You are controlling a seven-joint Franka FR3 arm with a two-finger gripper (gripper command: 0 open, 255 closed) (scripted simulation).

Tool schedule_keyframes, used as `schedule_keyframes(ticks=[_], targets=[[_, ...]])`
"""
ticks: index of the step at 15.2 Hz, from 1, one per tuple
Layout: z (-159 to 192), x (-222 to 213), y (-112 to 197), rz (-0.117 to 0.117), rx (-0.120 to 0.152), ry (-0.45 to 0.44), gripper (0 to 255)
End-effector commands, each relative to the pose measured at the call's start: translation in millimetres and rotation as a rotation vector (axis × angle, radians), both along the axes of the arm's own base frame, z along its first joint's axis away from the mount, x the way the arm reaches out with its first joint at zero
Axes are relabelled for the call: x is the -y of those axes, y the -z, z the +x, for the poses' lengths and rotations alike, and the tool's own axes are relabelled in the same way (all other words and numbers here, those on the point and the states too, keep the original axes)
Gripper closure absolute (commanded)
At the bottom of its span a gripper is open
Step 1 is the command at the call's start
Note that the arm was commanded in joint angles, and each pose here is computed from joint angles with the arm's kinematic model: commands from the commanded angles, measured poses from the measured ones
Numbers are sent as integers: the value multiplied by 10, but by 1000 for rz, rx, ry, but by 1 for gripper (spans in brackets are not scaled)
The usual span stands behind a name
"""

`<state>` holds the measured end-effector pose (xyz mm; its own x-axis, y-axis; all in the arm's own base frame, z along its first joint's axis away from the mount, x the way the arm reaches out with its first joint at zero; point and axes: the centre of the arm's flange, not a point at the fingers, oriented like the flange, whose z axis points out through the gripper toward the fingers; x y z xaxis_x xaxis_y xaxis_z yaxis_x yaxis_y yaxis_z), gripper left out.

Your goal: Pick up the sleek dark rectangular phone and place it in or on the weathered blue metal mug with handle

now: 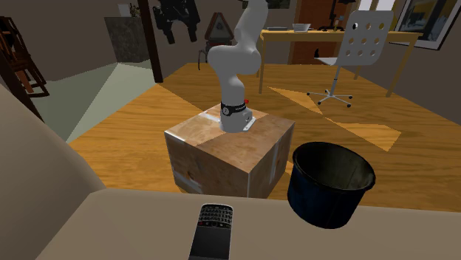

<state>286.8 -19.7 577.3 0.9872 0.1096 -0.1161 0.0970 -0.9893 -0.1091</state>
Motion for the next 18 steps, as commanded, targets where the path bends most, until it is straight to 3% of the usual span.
schedule_keyframes(ticks=[1, 18], targets=[[0, 0, 0, 0, 0, 0, 0], [1299, -1590, 891, -37, 61, -97, 0]])
